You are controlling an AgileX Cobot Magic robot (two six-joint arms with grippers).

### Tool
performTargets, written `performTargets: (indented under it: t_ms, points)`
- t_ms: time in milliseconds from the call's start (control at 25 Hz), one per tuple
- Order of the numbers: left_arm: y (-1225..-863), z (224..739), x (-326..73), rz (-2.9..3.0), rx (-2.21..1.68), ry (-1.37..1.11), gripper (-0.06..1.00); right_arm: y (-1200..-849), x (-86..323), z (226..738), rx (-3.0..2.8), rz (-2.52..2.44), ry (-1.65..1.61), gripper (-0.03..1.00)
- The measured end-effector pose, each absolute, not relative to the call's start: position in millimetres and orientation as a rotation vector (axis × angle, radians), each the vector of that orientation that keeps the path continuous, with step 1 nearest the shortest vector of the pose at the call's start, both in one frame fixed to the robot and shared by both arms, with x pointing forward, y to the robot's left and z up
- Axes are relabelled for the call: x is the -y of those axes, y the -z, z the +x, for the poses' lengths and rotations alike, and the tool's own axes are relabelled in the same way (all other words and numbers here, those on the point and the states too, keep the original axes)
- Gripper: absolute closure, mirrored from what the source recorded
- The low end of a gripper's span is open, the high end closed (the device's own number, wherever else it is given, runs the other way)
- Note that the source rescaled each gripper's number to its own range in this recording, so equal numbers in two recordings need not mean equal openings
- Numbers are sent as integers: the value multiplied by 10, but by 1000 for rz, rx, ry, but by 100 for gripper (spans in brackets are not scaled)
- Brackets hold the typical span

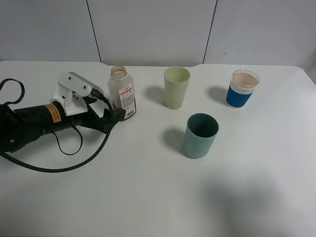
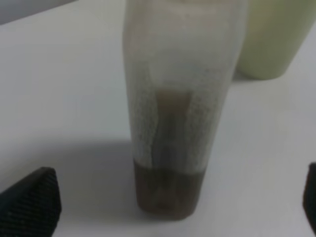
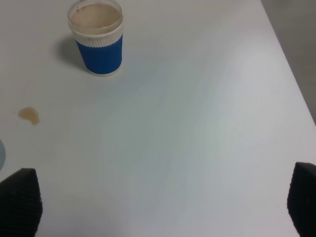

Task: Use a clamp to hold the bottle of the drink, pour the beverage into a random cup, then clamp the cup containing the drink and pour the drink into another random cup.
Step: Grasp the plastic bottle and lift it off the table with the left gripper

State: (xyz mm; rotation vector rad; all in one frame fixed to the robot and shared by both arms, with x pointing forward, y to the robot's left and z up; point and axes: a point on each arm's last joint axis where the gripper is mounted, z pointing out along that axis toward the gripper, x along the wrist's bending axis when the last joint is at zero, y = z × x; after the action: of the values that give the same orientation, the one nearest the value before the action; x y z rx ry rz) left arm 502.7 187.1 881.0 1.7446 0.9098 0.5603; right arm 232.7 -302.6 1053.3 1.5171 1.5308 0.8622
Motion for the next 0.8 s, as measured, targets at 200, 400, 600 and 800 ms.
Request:
performTargets:
  t_ms: [200, 400, 600, 800]
  points:
    - [-8748, 5204, -1807, 1721, -887, -569, -6, -10533, 3026, 2327, -1531, 1517, -862, -3]
    - [-8712, 5352, -1747, 1710, -854, -576, -6, -10533, 3026, 2327, -1531, 1517, -862, -3]
    - [-8689, 5475, -1702, 1689, -842, -575, -6, -10533, 3026, 2327, -1531, 1517, -862, -3]
    - [-8648, 5551, -1630, 1694, -800, -529, -6, -10533, 3026, 2327, -1531, 1517, -862, -3]
